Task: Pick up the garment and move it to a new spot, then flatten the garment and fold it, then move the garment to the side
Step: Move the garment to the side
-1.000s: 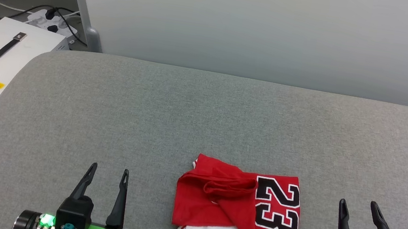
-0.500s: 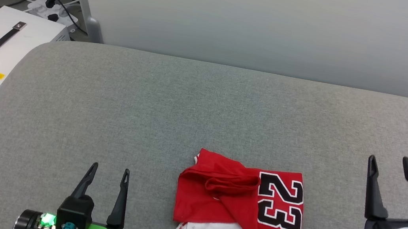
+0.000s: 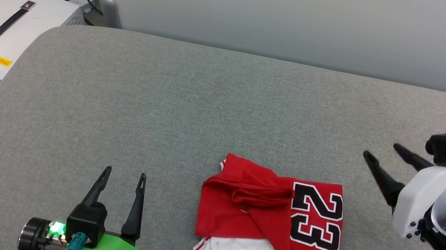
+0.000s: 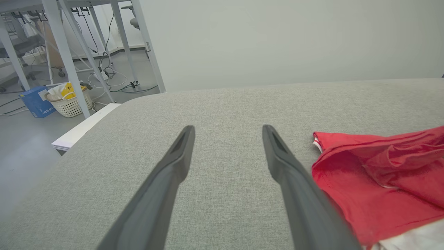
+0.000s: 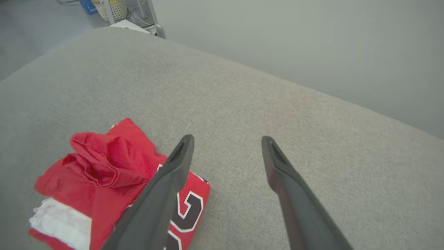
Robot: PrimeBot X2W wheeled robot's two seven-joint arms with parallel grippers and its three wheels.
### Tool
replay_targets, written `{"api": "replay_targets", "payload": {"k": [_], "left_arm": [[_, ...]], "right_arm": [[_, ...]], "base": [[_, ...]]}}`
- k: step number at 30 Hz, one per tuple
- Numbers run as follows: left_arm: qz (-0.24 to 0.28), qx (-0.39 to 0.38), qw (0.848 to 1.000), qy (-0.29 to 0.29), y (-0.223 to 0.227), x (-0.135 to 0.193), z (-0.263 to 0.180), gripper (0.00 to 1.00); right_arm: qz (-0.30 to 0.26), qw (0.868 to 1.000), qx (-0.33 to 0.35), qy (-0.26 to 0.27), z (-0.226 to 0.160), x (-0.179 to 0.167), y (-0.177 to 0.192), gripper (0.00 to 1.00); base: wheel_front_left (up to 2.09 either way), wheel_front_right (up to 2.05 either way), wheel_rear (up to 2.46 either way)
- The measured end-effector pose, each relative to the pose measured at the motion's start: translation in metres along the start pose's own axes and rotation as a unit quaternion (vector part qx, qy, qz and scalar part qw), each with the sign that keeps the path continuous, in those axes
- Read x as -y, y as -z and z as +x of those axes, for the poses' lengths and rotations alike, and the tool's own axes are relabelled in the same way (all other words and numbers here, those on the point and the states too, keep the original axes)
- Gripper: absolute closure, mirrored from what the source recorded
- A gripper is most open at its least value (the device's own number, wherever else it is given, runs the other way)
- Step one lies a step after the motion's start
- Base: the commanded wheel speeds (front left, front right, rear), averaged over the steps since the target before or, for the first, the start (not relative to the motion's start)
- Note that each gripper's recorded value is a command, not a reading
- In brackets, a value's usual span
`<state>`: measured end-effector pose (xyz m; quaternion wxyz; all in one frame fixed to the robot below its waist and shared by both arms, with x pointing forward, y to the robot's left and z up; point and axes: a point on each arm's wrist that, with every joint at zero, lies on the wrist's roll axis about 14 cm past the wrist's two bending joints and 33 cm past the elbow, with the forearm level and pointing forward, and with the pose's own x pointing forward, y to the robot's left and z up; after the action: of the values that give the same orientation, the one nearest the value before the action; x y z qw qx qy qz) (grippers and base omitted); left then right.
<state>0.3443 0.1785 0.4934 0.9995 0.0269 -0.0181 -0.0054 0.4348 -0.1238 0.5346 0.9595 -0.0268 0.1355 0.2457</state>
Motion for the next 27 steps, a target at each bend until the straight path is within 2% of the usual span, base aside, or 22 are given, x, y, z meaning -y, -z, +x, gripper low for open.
{"api": "replay_targets", "payload": {"k": [2, 6, 7, 12, 20, 25, 26, 27], "left_arm": [[0.000, -0.003, 1.000, -0.003, 0.002, -0.001, 0.000, 0.00], [0.000, -0.005, 1.000, -0.009, 0.003, -0.005, 0.002, 0.00], [0.000, -0.005, 1.000, -0.014, 0.003, -0.007, 0.004, 0.00], [0.001, -0.009, 1.000, -0.023, 0.005, -0.013, 0.006, 0.00], [0.000, -0.019, 0.999, -0.040, 0.011, -0.022, 0.008, 0.00], [0.002, -0.024, 0.998, -0.050, 0.013, -0.027, 0.008, 0.00], [0.002, -0.025, 0.998, -0.051, 0.014, -0.028, 0.007, 0.00], [0.002, -0.025, 0.998, -0.053, 0.014, -0.029, 0.007, 0.00]], "right_arm": [[0.012, 0.997, -0.072, -0.023, 0.002, -0.007, 0.025, 0.00], [0.048, 0.980, -0.185, -0.059, -0.002, -0.018, 0.068, 0.00], [0.080, 0.965, -0.236, -0.079, -0.003, -0.026, 0.090, 0.00], [0.108, 0.948, -0.279, -0.106, 0.002, -0.042, 0.114, 0.00], [0.118, 0.925, -0.333, -0.137, 0.011, -0.072, 0.158, 0.00], [0.111, 0.925, -0.336, -0.141, 0.015, -0.073, 0.169, 0.00], [0.109, 0.925, -0.335, -0.142, 0.015, -0.074, 0.170, 0.58], [0.107, 0.926, -0.332, -0.143, 0.015, -0.074, 0.170, 0.80]], "base": [[0.00, 0.00, 0.00], [0.00, 0.00, 0.00], [0.00, 0.00, 0.00], [0.00, 0.00, 0.00], [0.00, 0.00, 0.00], [0.00, 0.00, 0.00], [0.00, 0.00, 0.00], [0.00, 0.00, 0.00]]}}
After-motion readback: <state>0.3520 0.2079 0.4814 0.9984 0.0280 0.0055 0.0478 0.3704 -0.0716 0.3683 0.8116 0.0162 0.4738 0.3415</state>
